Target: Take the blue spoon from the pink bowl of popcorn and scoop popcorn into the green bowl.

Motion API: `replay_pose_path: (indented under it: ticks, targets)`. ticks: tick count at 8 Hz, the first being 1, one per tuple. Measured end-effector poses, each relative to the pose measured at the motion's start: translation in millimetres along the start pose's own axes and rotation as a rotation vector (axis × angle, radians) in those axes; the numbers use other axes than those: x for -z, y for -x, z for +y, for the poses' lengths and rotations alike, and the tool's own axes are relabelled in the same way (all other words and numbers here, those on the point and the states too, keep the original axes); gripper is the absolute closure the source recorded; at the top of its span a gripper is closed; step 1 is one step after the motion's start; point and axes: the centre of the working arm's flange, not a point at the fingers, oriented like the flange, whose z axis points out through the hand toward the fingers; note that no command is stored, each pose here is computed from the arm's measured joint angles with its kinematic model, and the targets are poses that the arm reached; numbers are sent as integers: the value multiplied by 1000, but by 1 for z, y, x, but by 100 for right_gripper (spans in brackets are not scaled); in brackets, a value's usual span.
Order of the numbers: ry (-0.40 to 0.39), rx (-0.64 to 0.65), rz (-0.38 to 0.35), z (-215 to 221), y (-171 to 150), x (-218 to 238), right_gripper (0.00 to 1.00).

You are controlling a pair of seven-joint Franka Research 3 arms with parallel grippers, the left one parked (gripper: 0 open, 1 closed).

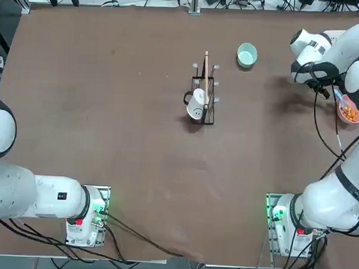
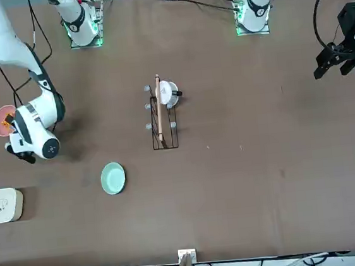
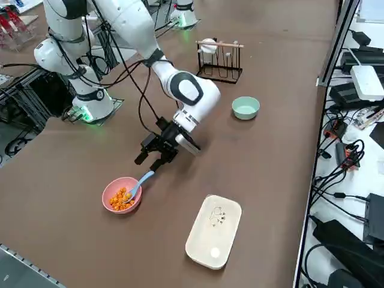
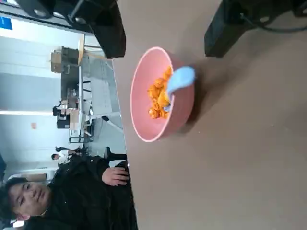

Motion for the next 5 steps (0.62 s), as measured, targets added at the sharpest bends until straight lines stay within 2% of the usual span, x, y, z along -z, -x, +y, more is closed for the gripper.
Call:
replay_pose_path:
  ticks: [5]
  targets:
    - [26, 19, 66, -7, -6, -3, 4]
